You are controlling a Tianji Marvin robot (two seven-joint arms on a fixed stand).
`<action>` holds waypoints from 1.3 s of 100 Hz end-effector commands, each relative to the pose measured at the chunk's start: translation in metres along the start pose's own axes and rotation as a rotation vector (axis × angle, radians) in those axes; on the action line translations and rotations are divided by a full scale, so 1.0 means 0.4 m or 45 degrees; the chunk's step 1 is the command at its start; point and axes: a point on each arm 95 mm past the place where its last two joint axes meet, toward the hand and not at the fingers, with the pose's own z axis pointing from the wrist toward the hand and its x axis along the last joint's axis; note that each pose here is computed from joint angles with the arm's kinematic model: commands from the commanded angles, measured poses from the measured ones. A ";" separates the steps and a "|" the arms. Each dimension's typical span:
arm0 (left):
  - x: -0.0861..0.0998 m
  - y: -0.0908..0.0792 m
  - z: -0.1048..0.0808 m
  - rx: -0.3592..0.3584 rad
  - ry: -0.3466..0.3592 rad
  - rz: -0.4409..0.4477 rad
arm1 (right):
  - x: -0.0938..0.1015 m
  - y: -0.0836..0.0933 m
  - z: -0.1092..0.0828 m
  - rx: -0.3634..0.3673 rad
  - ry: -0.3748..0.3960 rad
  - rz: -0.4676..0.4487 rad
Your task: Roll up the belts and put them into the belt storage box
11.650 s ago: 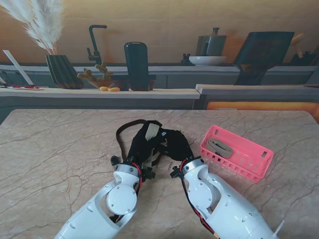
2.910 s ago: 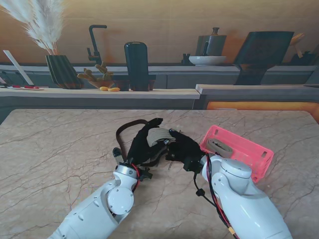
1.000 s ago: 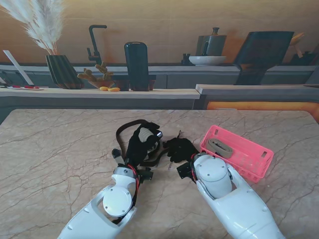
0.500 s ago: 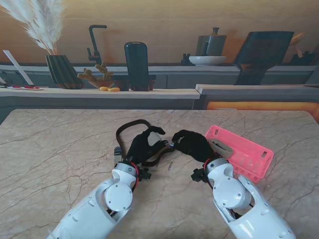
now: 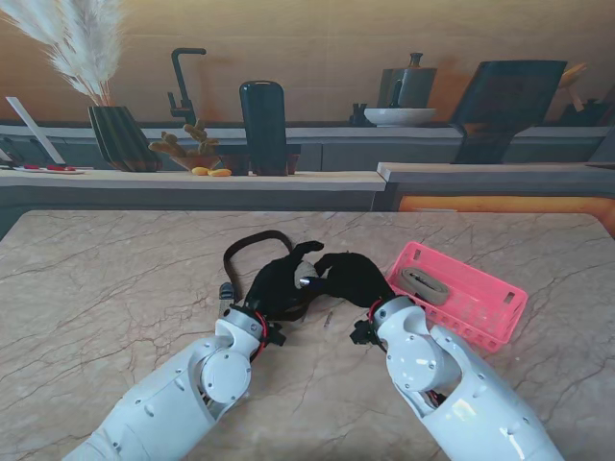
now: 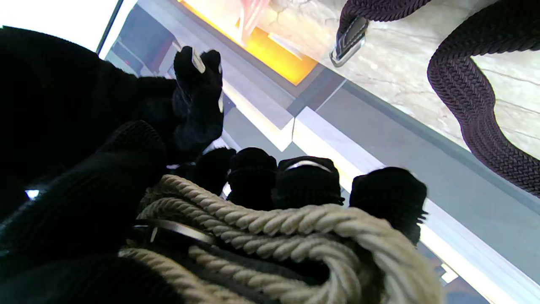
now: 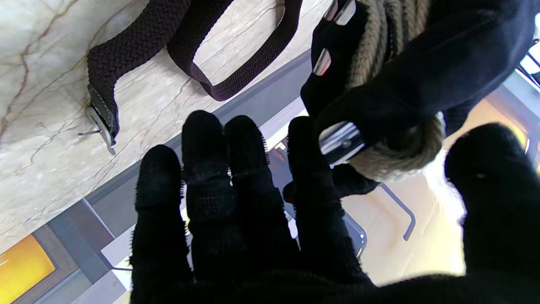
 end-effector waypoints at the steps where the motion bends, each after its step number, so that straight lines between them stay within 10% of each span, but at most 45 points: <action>1: 0.004 0.006 -0.001 -0.020 0.011 -0.001 | 0.020 -0.006 0.013 -0.007 0.013 0.004; 67: 0.031 0.009 -0.010 0.013 0.025 -0.099 | 0.014 -0.027 0.030 0.257 -0.150 0.286; 130: 0.006 -0.043 -0.033 0.093 0.024 -0.111 | 0.008 0.066 -0.052 0.203 -0.219 0.813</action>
